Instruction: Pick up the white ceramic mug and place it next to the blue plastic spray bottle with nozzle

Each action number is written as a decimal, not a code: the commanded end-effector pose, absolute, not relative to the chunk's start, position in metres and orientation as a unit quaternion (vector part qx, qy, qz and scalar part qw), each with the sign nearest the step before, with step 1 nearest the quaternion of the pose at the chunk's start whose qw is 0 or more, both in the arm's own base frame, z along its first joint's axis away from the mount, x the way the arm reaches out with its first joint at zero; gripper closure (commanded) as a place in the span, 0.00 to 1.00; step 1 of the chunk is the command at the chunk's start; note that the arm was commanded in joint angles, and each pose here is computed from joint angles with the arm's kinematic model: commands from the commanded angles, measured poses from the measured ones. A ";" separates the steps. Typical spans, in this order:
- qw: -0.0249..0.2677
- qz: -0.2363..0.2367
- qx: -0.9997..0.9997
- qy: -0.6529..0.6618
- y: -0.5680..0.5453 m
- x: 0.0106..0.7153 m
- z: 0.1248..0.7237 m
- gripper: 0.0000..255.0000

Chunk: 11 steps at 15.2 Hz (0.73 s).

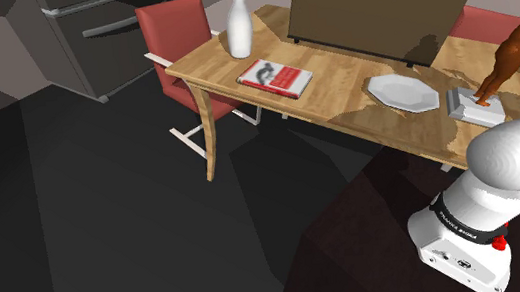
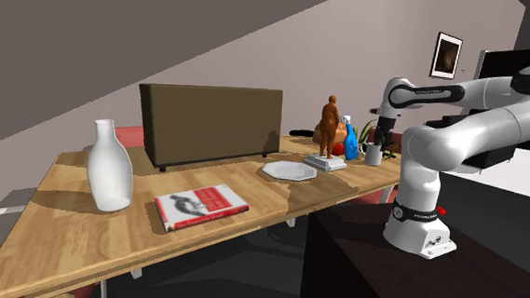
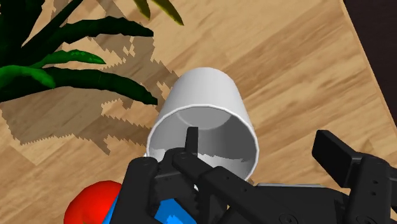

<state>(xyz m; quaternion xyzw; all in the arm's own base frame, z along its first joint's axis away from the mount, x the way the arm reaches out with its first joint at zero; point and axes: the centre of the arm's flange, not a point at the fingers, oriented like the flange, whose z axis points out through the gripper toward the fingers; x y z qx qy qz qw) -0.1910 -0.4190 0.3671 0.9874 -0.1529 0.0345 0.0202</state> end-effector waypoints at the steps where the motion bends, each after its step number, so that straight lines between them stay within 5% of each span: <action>1: 0.020 0.035 0.987 -0.153 -0.417 -0.191 0.386 0.00; 11: 0.020 0.035 0.987 -0.153 -0.416 -0.193 0.410 0.00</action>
